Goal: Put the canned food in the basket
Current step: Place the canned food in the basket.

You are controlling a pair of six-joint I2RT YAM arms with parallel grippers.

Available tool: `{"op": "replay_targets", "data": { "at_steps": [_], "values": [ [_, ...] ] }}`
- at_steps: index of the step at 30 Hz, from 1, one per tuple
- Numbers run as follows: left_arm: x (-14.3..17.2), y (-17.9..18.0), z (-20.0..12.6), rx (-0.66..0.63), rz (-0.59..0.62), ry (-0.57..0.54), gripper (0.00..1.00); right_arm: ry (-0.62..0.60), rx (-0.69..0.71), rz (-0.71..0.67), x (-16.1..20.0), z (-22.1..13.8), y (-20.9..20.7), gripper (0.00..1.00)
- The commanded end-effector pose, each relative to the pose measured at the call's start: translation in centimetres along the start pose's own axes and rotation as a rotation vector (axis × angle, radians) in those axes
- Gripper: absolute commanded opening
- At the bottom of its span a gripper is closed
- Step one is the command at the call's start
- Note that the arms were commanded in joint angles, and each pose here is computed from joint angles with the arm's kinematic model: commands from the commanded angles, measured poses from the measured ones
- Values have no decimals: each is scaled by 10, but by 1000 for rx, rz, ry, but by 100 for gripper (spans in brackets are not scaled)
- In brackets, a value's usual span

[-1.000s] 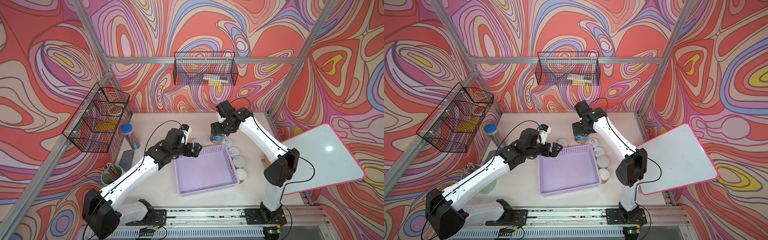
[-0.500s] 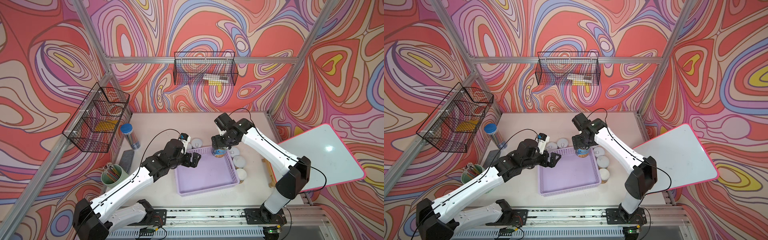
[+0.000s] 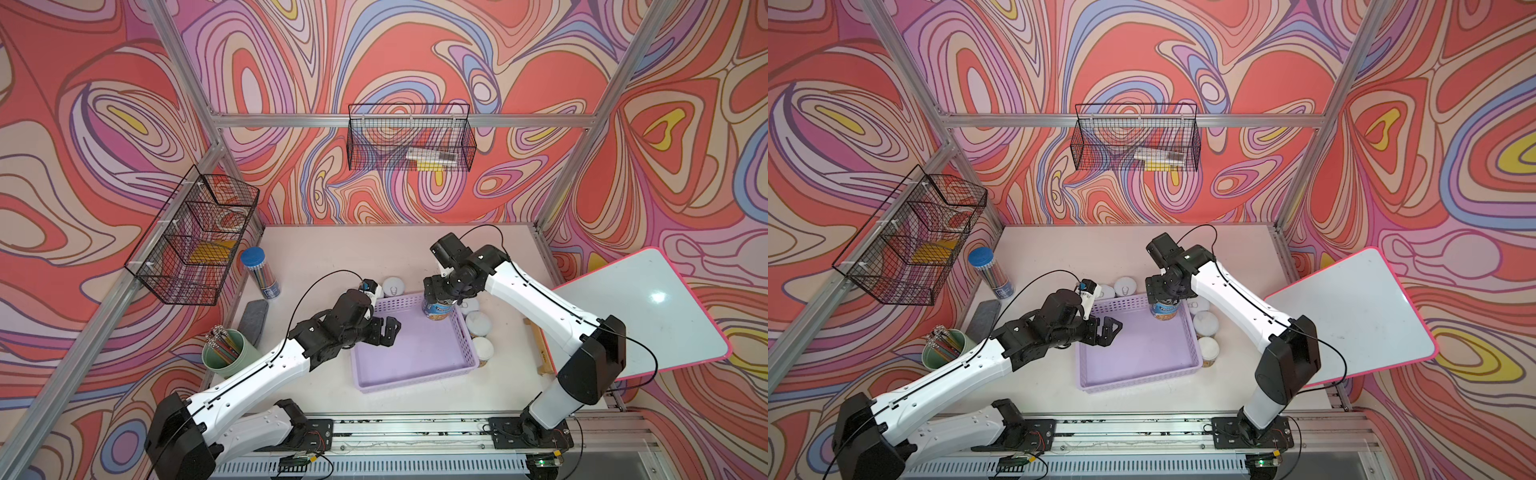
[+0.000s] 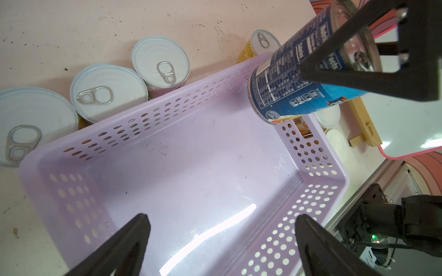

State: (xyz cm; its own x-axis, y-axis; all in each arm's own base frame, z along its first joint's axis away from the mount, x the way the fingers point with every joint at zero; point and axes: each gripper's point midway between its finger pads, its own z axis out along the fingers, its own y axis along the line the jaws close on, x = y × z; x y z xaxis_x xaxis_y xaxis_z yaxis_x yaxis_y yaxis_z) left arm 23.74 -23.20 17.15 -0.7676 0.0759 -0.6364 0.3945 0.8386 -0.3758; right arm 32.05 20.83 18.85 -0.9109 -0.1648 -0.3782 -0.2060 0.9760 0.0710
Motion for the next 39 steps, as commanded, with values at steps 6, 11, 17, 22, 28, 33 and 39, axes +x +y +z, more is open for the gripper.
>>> {"op": "replay_targets", "data": {
  "at_steps": [6, 11, 17, 22, 28, 33, 39],
  "values": [
    [-14, -15, 20, 57, -24, -7, 99, -99, 22, 16, -27, 4, 3, 49],
    [-30, -21, 31, 98, -38, -16, 99, -86, 35, 17, -26, 11, 2, 48],
    [-38, -20, 41, 116, -68, -7, 99, -80, 70, 17, -26, 22, -3, 48],
    [-41, -14, 45, 136, -122, -10, 99, -71, 101, 18, -25, 30, -7, 47],
    [-41, -8, 48, 135, -143, -3, 99, -60, 114, 17, -22, 39, -9, 47],
    [-37, -7, 52, 132, -146, 16, 99, -44, 121, 21, -19, 48, -11, 48],
    [-35, -3, 51, 106, -141, 30, 99, -33, 130, 30, -15, 55, -15, 50]
  ]
}}
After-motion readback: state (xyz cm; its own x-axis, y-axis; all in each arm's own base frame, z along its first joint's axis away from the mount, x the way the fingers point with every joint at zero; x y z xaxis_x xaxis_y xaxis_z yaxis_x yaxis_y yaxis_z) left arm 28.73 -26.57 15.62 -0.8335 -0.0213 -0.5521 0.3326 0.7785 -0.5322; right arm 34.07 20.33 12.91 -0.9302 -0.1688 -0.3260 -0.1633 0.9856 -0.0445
